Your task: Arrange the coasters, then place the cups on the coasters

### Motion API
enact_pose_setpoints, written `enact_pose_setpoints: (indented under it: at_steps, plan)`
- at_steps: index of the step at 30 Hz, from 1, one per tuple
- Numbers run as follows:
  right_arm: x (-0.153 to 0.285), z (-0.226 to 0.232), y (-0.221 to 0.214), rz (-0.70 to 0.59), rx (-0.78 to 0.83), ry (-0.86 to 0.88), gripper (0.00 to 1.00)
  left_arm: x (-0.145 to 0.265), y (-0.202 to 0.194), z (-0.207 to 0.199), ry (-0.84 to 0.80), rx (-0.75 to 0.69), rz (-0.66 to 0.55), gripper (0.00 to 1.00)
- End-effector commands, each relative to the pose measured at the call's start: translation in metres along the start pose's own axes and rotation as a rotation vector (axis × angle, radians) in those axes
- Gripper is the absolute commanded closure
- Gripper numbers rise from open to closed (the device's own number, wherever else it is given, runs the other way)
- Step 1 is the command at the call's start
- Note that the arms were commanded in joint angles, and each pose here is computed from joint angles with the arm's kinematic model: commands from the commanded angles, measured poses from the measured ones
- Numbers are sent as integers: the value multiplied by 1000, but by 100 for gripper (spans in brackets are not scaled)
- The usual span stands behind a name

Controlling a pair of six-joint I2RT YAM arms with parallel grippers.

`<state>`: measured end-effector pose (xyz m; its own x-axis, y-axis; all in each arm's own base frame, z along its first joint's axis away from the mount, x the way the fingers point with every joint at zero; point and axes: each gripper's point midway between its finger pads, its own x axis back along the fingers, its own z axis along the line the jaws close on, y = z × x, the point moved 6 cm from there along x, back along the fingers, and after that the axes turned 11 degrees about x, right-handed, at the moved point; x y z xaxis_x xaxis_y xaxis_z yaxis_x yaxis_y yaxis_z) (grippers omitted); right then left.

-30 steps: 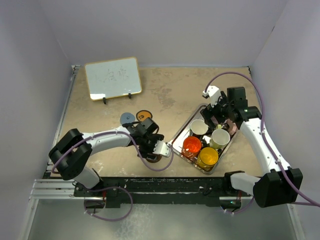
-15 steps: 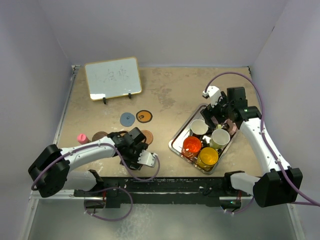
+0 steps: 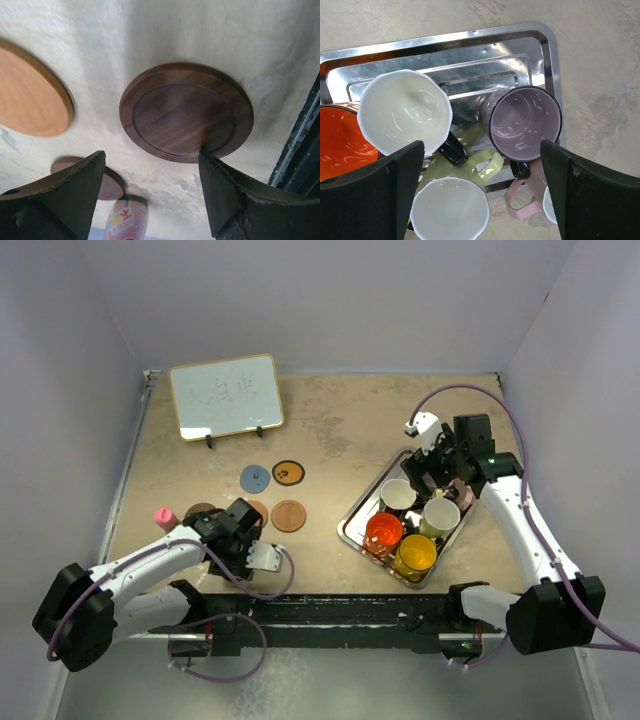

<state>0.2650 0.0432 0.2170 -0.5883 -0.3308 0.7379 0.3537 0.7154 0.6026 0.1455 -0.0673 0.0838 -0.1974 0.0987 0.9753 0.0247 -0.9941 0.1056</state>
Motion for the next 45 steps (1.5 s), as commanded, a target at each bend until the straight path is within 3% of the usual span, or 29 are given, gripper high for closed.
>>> enact_pose_setpoints:
  at_steps: [1,12,23,34,45]
  plan:
    - [5,-1,1,-2,16,-13,0,0,-26,-4,-17,-10,104,28]
    - [7,-1,1,-11,21,-11,0,5,-42,20,48,65,151,31]
    - [6,0,2,-14,23,-4,0,42,-21,65,116,196,16,33]
    - [6,0,2,-12,22,2,0,20,-61,133,161,359,43,35]
    - [3,0,-2,13,22,8,0,-11,-74,156,180,387,53,35]
